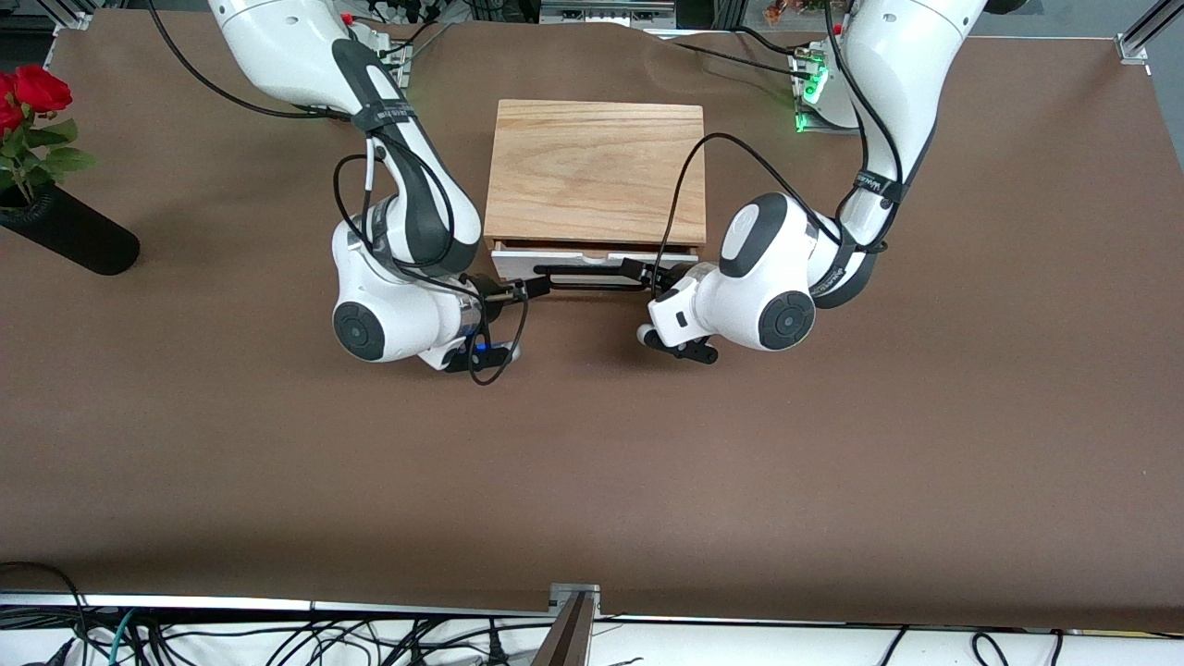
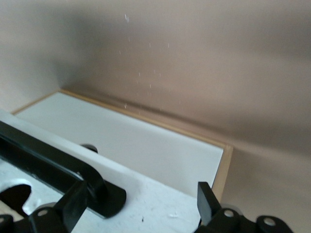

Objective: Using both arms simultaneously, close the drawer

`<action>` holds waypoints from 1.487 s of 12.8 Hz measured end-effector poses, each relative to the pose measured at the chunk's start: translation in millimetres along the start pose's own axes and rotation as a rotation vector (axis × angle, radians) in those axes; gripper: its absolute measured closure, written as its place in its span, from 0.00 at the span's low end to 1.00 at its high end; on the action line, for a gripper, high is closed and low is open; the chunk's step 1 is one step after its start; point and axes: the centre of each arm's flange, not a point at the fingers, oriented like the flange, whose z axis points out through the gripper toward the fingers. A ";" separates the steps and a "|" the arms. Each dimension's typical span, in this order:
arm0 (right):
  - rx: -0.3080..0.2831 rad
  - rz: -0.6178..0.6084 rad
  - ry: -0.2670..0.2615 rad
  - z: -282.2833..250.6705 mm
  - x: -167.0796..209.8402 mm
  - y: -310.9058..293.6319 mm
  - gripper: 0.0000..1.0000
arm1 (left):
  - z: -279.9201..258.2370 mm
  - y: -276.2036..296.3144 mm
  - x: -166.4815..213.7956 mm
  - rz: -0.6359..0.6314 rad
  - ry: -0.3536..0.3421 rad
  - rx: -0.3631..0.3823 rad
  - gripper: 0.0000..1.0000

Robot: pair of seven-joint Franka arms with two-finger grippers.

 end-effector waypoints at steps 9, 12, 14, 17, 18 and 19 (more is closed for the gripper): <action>0.020 0.009 -0.036 14.6 -30.8 -1.2 0.00 | -49.8 -21.0 -16.5 -0.013 -0.120 -0.026 0.00; -0.033 0.013 0.050 -42.0 -26.0 19.0 0.00 | -179.5 -32.8 -43.3 0.005 0.079 0.051 0.00; -0.109 0.024 0.152 -103.9 -20.2 46.2 0.00 | -244.1 -69.7 -66.8 -0.020 0.183 0.183 0.00; -0.209 0.034 0.268 -173.8 -23.7 81.2 0.00 | -295.3 -117.8 -100.9 -0.069 0.206 0.463 0.00; -0.248 0.011 0.297 -197.2 -33.9 84.1 0.00 | -312.2 -121.1 -114.6 -0.090 0.223 0.548 0.00; -0.290 -0.006 0.317 -221.0 -51.1 81.7 0.00 | -329.0 -116.2 -130.1 -0.098 0.255 0.600 0.00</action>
